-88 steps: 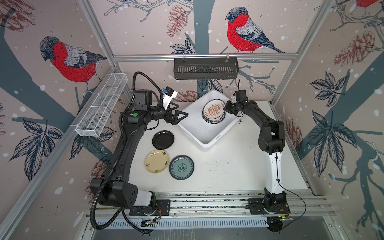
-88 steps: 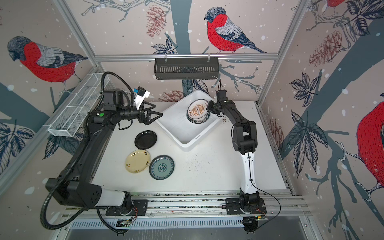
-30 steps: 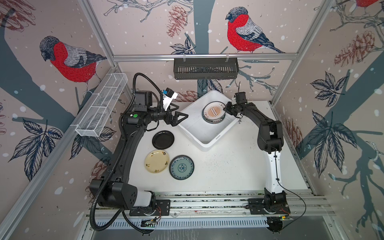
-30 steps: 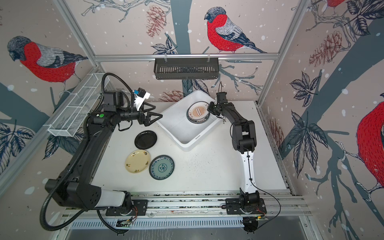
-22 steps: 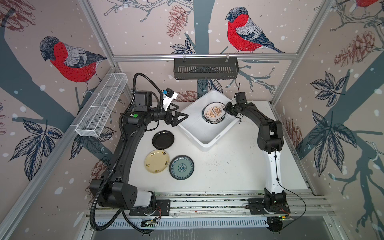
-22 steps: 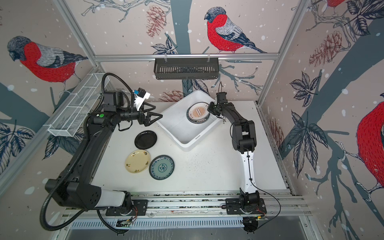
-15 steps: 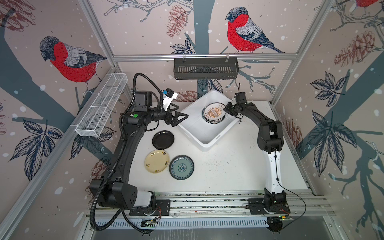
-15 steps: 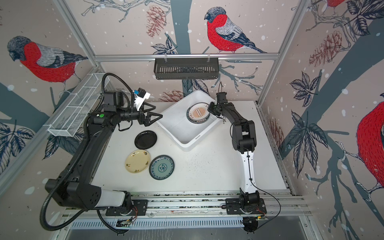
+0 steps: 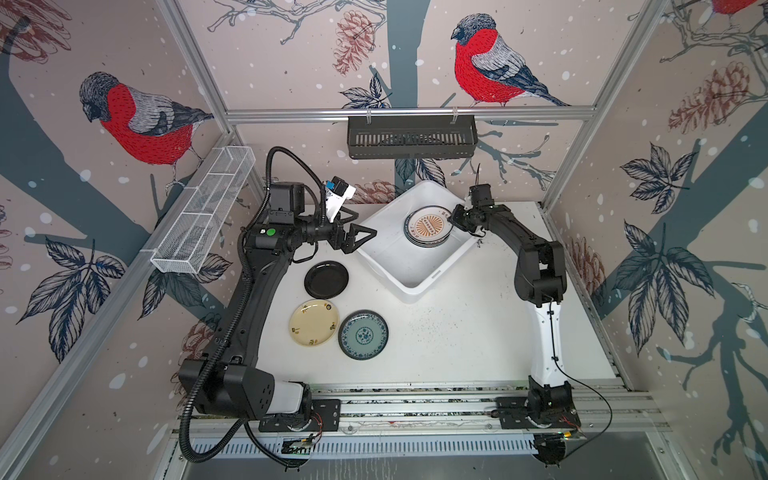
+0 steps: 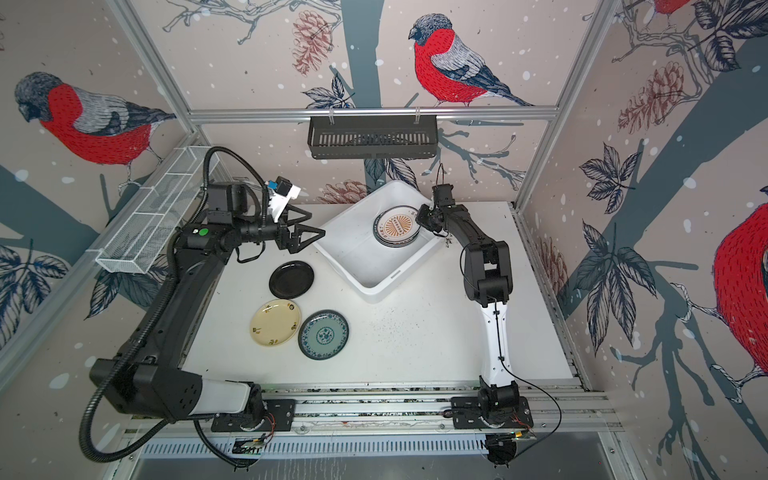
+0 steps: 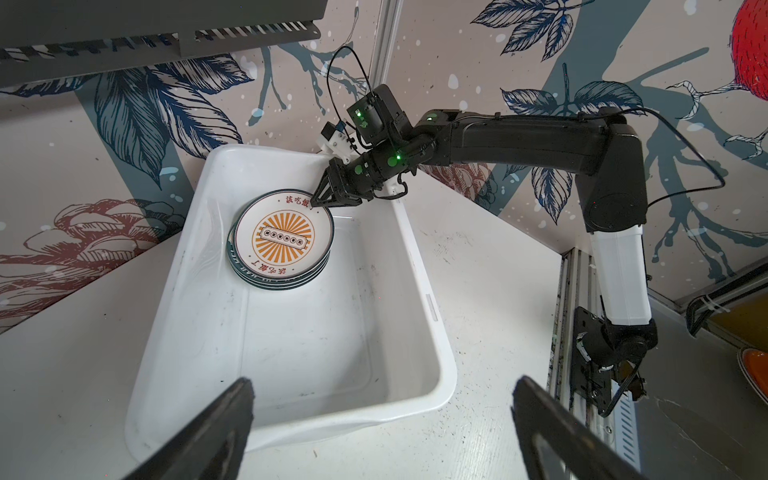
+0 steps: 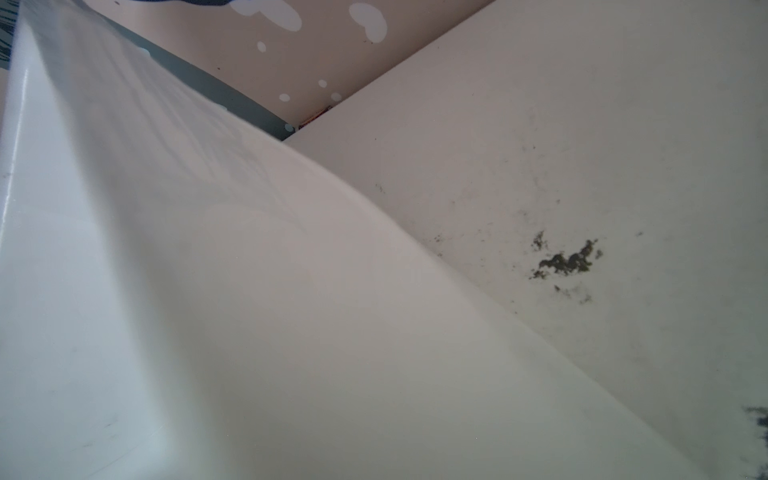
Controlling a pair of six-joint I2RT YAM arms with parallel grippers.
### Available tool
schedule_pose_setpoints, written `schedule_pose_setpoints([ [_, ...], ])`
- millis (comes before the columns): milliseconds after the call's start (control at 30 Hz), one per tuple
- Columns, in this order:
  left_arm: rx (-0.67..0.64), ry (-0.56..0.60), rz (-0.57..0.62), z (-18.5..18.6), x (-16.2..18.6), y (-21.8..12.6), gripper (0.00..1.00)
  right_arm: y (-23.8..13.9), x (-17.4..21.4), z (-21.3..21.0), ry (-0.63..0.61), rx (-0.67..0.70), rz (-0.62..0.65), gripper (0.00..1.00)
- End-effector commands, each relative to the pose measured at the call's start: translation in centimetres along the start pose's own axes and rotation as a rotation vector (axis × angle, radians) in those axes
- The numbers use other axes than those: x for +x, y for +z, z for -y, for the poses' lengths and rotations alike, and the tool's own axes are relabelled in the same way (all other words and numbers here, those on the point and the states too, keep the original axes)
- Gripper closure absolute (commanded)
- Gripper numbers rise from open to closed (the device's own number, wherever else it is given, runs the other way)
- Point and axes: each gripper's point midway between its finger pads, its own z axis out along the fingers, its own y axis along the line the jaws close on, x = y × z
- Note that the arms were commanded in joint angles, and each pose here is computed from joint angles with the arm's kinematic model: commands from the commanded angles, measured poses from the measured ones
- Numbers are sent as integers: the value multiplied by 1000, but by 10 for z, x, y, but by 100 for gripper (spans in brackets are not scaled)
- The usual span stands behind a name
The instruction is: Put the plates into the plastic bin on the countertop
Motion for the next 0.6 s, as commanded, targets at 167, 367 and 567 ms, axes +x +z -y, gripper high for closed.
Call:
schedule_pose_setpoints([
  [167, 26, 19, 15, 6, -4, -1, 4, 3, 16, 10, 9, 43, -61, 73],
  [367, 25, 21, 16, 6, -4, -2, 4, 5, 18, 13, 12, 49, -67, 73],
  [567, 27, 23, 18, 7, -4, -2, 4, 4, 18, 14, 9, 56, -69, 72],
])
